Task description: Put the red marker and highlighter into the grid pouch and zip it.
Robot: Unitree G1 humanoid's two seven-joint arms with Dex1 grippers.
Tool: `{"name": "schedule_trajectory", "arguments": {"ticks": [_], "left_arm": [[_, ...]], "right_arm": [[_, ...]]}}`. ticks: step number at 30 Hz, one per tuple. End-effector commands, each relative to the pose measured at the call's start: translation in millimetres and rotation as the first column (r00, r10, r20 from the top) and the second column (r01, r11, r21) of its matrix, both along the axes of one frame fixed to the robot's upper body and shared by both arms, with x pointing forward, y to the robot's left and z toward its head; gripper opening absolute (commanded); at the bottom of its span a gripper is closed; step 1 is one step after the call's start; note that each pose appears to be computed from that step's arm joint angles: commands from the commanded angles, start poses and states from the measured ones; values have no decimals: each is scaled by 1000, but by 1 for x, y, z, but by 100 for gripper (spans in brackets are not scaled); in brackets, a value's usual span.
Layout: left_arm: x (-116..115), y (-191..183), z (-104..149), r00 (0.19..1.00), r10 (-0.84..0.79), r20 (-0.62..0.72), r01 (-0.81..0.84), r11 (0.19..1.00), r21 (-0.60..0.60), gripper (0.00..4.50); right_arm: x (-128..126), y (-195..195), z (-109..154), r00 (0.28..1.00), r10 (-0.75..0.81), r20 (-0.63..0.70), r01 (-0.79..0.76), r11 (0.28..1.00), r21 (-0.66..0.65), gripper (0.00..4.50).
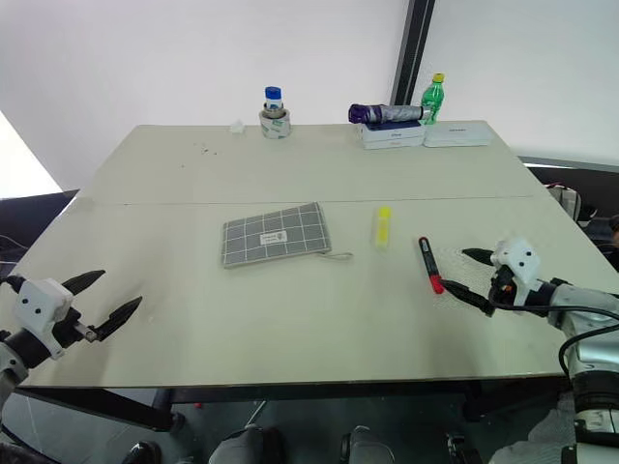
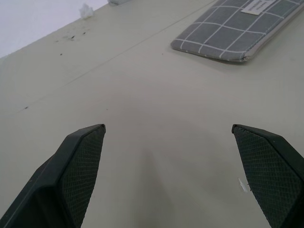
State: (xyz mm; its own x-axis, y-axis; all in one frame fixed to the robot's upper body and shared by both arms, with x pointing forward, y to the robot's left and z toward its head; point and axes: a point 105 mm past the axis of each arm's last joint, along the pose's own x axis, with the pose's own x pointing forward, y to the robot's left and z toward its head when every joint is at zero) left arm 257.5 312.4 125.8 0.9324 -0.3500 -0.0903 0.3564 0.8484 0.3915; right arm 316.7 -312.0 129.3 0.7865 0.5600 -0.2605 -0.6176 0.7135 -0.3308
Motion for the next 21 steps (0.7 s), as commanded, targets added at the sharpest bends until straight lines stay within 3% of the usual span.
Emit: {"name": "schedule_trajectory", "arguments": {"ticks": [1,18,21], "left_arm": [[1,4,14,998,10,60,-12,999,31,450],[8,1,21,995,-17,102,10,997,75,450],[7,-1,21,993,-31,112,21,996,91,450]], "right_arm": [[0,-5,12,999,-6,48,7,1000,-27,444],[11,3,12,999,7,44,-5,999,-40,444],[15,-14,6,996,-88,24,90,993,-71,444]]}}
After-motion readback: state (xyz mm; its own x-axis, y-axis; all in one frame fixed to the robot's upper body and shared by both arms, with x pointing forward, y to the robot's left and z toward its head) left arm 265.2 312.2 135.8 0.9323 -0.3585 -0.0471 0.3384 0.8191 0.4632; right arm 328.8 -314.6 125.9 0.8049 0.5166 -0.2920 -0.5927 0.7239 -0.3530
